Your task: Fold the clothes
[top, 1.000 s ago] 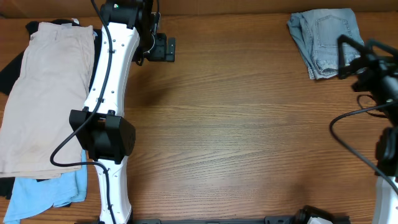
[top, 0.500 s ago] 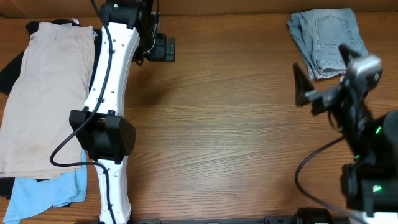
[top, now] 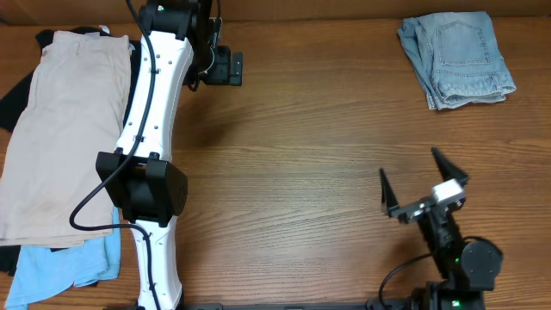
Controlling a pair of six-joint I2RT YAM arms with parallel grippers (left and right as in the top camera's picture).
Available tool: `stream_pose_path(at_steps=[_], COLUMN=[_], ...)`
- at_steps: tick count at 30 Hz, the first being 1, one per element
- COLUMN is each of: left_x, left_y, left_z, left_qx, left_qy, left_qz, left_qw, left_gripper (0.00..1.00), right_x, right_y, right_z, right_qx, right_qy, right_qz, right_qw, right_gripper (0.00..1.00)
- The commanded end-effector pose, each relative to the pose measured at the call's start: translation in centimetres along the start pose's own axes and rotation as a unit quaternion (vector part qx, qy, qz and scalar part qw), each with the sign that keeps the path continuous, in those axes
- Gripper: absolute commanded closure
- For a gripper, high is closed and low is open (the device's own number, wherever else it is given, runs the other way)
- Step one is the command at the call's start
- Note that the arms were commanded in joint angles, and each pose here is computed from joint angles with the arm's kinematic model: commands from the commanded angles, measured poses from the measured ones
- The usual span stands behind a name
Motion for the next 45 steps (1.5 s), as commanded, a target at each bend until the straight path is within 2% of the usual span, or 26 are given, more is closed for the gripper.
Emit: stream_pose_path(at_steps=[1, 7, 11, 24, 28, 41, 45], left_x=[1.4, 1.4, 1.4, 1.4, 1.4, 1.4, 4.1], left_y=[-0.2, -0.1, -0.2, -0.1, -0.1, -0.1, -1.2], left_z=[0.0, 0.0, 0.0, 0.0, 0.0, 0.0, 0.0], left_qx=[0.001, 0.001, 0.001, 0.001, 0.001, 0.001, -0.011], left_qy=[-0.014, -0.015, -0.014, -0.015, -0.015, -0.015, -0.045], left_qz=[-0.003, -0.003, -0.003, -0.003, -0.003, -0.003, -0.001], left_qw=[1.000, 1.000, 1.000, 1.000, 1.000, 1.000, 0.999], left_gripper=[0.00, 0.00, 0.00, 0.00, 0.00, 0.00, 0.00], right_x=[0.8, 1.5, 2.0, 2.0, 2.1, 2.1, 2.1], right_y=[0.2, 0.5, 0.5, 0.5, 0.6, 0.6, 0.6], right_z=[2.0, 4.1, 6.5, 6.2, 5.2, 5.5, 5.5], right_qx=[0.004, -0.014, -0.036, -0.034, -0.024, -0.027, -0.027], right_qy=[-0.004, 0.037, 0.091, 0.085, 0.061, 0.068, 0.068], right_qz=[0.000, 0.001, 0.004, 0.004, 0.002, 0.002, 0.003], right_qw=[1.000, 0.999, 0.995, 0.996, 0.998, 0.997, 0.997], right_gripper=[0.00, 0.00, 0.00, 0.00, 0.00, 0.00, 0.00])
Point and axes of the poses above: each gripper's point midway between its finger pads, its own x axis back along the fingers, its own y axis along the line the jaws close on, z = x × y, the point moved 3 cm from there along x, back along the fingers, and after that the axes turned 10 degrees about -x, right-handed, at the moved point
